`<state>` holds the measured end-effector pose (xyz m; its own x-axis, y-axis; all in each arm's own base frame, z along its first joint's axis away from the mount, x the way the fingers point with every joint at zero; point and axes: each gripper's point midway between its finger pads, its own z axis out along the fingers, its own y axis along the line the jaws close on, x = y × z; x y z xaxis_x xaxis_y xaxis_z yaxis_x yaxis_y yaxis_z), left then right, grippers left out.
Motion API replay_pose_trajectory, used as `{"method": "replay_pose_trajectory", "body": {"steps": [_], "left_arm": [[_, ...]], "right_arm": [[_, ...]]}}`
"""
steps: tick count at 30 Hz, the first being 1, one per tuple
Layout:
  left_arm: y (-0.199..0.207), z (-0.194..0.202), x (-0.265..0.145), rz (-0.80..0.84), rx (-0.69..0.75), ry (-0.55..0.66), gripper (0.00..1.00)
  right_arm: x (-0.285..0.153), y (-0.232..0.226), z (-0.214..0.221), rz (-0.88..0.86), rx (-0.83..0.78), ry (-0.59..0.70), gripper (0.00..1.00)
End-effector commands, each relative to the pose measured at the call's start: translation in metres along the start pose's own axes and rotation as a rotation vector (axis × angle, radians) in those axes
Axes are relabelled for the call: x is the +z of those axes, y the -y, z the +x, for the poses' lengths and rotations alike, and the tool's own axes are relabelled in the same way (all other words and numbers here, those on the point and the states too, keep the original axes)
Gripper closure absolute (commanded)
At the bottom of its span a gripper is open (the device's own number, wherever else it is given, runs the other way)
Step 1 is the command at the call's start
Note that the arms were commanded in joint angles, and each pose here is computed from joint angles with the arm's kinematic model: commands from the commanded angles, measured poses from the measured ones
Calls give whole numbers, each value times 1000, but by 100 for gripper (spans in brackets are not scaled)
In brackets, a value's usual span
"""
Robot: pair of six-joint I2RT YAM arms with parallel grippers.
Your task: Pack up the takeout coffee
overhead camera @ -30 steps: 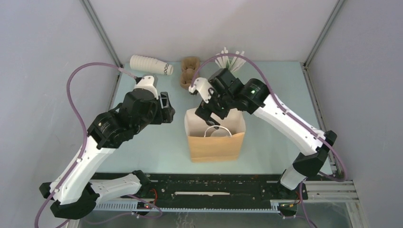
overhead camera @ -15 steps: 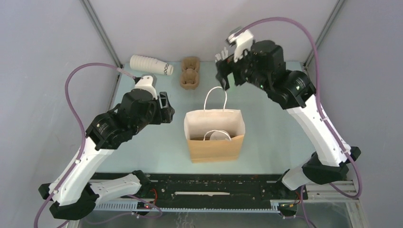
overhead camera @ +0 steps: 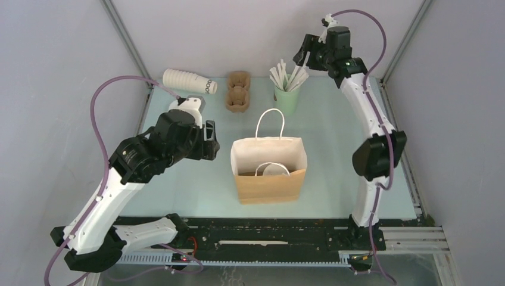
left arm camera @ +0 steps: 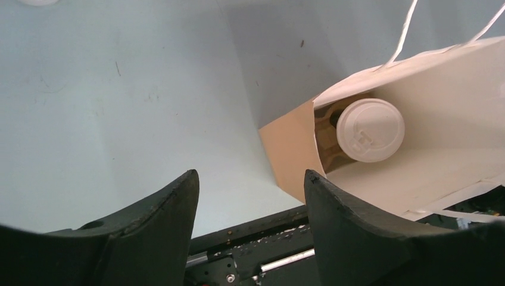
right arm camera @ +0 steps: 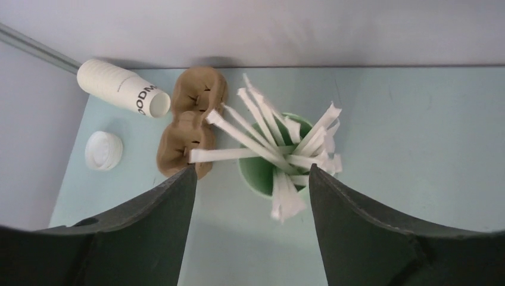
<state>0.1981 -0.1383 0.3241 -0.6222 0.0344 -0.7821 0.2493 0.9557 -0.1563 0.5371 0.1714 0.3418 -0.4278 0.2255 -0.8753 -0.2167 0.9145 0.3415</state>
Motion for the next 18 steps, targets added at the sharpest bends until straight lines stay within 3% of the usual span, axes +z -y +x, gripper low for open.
{"method": "replay_pose_trajectory", "body": {"steps": [1, 8, 18], "left_arm": [[-2, -3, -9, 14, 34, 4, 30], [-1, -5, -1, 3, 44, -8, 29], [-2, -11, 5, -18, 62, -21, 28]], "right_arm": [[25, -3, -17, -121, 125, 13, 26], [71, 19, 13, -96, 116, -41, 37], [98, 34, 28, -53, 75, -40, 57]]}}
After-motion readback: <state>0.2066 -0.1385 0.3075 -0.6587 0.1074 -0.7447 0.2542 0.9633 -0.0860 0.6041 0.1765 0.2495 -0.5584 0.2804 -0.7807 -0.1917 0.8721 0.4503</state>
